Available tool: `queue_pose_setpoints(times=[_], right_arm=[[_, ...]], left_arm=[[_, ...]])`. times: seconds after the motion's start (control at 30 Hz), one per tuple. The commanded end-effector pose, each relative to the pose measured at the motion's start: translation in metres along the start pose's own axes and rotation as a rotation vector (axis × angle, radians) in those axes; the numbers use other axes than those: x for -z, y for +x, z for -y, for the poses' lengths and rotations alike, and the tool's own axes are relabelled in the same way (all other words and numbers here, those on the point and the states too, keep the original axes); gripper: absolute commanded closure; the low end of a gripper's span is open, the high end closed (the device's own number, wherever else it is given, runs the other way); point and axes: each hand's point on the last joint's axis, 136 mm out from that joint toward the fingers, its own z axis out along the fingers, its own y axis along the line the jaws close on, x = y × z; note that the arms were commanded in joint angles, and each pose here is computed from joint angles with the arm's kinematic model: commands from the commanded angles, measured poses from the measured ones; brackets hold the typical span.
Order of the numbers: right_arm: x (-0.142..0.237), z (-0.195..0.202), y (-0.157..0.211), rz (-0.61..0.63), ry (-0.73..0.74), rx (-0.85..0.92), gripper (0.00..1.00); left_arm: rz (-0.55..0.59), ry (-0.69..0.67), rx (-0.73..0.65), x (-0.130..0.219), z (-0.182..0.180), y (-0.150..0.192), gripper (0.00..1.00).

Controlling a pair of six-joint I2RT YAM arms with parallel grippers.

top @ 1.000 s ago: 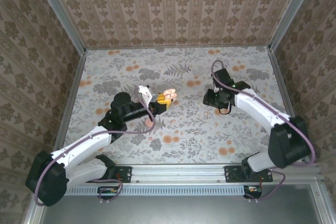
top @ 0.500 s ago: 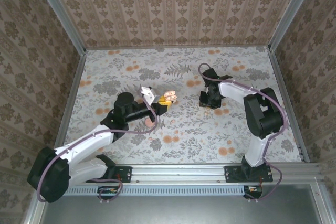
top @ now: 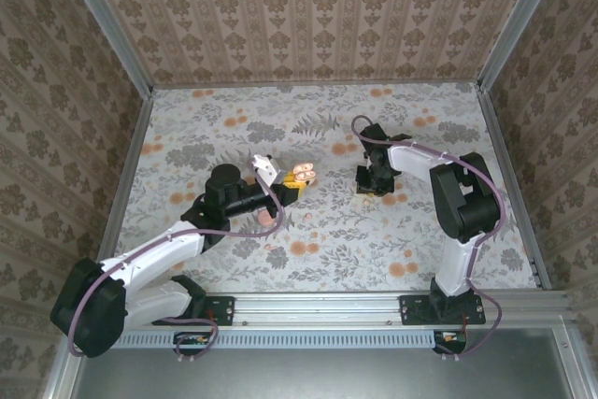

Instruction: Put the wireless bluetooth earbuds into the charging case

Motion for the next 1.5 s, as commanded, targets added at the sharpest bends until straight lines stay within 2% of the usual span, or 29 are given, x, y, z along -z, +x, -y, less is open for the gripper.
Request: queue_pose_setpoints(times=[0.0, 0.2, 0.5, 0.67, 0.83, 1.03, 1.23, 1.47], right_arm=[[0.002, 0.024, 0.030, -0.074, 0.064, -0.003, 0.79], [0.006, 0.038, 0.062, -0.108, 0.069, -0.039, 0.78], [0.020, 0.032, 0.099, -0.112, -0.045, -0.101, 0.77], [0.039, 0.027, 0.089, -0.029, -0.081, -0.082, 0.74], [0.051, 0.010, 0.069, 0.004, -0.119, 0.053, 0.65], [0.046, 0.022, 0.048, 0.002, 0.009, 0.124, 0.60], [0.025, 0.043, 0.050, -0.053, 0.089, 0.056, 0.67], [0.005, 0.043, 0.068, -0.097, 0.049, -0.009, 0.74]], left_arm=[[0.040, 0.018, -0.019, 0.002, 0.006, -0.012, 1.00], [0.041, 0.024, -0.023, 0.003, 0.011, -0.014, 1.00], [0.041, 0.035, -0.036, 0.001, 0.015, -0.018, 1.00], [0.041, 0.043, -0.042, -0.001, 0.018, -0.019, 1.00], [0.038, 0.058, -0.042, 0.000, 0.021, -0.020, 1.00], [0.036, 0.060, -0.044, 0.002, 0.025, -0.021, 1.00], [0.028, 0.051, -0.051, 0.006, 0.026, -0.020, 1.00], [0.022, 0.045, -0.052, 0.006, 0.026, -0.017, 1.00]])
